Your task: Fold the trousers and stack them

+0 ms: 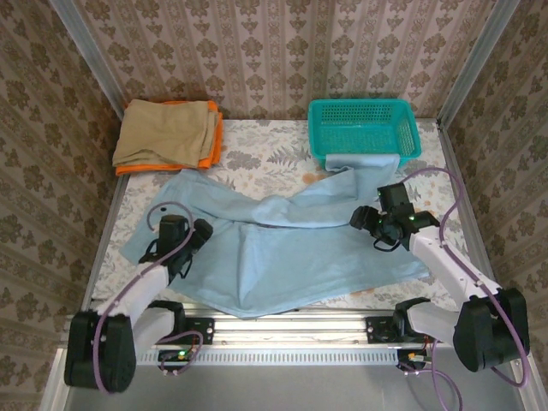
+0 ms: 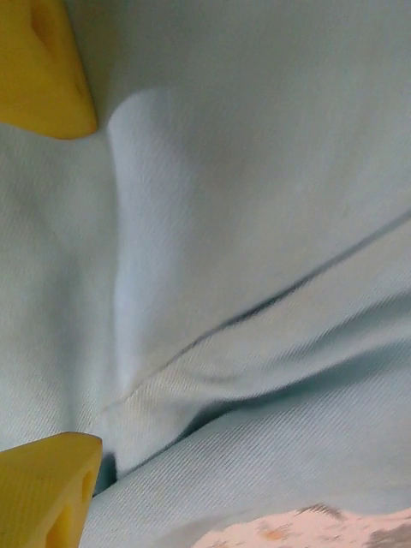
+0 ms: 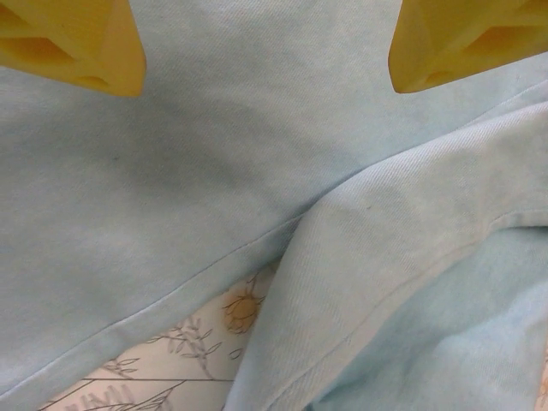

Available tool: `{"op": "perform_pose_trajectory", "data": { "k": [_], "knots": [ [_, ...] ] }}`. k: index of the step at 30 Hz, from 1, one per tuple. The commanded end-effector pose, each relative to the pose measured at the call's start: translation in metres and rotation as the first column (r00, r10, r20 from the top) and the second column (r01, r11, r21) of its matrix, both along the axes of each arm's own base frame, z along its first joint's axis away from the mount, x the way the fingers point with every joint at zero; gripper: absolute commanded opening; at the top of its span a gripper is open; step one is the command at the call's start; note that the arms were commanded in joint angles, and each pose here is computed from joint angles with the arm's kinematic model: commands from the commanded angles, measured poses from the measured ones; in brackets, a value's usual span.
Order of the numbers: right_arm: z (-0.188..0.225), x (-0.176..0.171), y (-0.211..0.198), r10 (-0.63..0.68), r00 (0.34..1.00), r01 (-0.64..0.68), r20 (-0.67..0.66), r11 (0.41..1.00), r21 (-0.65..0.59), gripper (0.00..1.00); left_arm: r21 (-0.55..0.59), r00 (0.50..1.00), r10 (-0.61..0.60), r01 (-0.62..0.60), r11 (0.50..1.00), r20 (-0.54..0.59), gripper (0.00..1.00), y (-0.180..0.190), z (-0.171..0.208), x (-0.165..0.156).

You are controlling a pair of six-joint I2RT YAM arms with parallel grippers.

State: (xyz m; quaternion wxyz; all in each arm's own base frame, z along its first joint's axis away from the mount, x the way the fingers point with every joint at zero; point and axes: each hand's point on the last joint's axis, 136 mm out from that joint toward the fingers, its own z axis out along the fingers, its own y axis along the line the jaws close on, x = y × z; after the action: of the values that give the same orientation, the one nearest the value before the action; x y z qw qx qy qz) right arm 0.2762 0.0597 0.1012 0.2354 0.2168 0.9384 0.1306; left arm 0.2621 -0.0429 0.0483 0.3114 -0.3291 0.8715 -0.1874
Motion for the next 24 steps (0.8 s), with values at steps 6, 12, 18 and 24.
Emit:
{"op": "perform_pose_trajectory", "data": {
  "k": [6,12,18,24],
  "knots": [
    [0.003,0.005,-0.004,0.002,1.0,-0.002,-0.004,1.0,-0.019,0.76,-0.004,0.997,-0.052,0.052,0.999,-0.064,0.86,0.003,0.006,0.004],
    [-0.023,0.035,0.005,-0.008,0.999,0.009,-0.034,1.0,0.021,0.52,0.045,0.984,-0.179,0.178,0.983,0.004,0.86,-0.028,0.04,0.032],
    [-0.001,0.046,0.015,0.079,0.997,-0.079,0.005,0.994,-0.071,0.51,-0.007,0.972,-0.231,0.231,0.973,0.03,0.86,-0.044,0.042,0.037],
    [0.074,0.094,0.091,0.284,0.94,-0.272,0.188,0.958,-0.088,0.61,-0.019,0.969,-0.241,0.242,0.97,0.049,0.87,-0.046,0.046,0.034]
  ]
}}
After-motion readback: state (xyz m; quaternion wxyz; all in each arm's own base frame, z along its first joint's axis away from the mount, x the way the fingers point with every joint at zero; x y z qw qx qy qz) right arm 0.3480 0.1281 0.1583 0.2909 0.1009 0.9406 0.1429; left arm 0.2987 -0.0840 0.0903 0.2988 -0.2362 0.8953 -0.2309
